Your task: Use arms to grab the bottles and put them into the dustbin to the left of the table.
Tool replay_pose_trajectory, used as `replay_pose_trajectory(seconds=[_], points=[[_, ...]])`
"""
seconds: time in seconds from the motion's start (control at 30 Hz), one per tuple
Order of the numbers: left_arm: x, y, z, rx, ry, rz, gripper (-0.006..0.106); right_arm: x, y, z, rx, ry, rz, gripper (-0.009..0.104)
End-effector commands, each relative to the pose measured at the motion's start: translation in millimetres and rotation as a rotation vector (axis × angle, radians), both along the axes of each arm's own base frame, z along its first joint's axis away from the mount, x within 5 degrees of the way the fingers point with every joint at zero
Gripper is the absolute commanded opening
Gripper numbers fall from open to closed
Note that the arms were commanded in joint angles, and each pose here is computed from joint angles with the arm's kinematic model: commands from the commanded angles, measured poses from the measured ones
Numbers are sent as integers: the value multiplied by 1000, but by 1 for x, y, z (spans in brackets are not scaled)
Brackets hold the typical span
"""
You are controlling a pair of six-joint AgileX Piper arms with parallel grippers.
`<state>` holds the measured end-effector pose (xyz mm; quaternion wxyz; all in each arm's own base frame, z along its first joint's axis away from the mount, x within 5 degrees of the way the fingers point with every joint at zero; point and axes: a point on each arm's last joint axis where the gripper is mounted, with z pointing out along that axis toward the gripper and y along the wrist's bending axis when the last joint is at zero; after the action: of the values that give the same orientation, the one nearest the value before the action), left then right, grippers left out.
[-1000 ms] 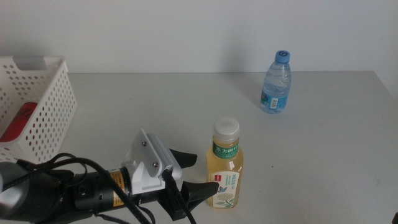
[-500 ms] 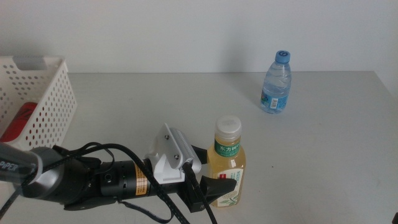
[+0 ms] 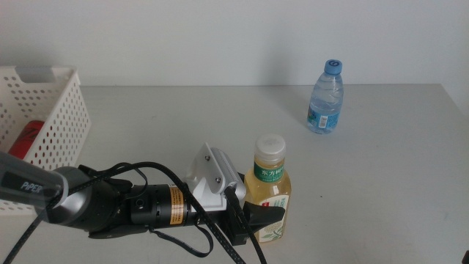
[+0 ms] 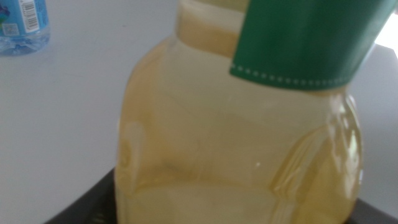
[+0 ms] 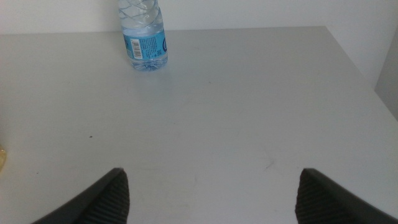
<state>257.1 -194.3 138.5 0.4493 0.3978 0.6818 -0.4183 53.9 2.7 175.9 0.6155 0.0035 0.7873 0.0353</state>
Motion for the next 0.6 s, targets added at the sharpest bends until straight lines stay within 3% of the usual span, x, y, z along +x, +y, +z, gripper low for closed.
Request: replay_pose_trajectory(seconds=[0.0,0.1,0.2,0.43,0.57], points=[[2,-5,23,-97,-41,-22,60,0,0,11,-8,-105,5,94],[3,-6,25,-101,-44,-23,37,0,0,11,-8,-105,5,94],[4,-5,30,-94,-46,-11,22,0,0,11,-8,-105,5,94],[6,-3,63,40,-133,105,17,0,0,11,-8,-105,5,94],[11,0,90,52,-173,207,17,0,0,11,-8,-105,5,94]])
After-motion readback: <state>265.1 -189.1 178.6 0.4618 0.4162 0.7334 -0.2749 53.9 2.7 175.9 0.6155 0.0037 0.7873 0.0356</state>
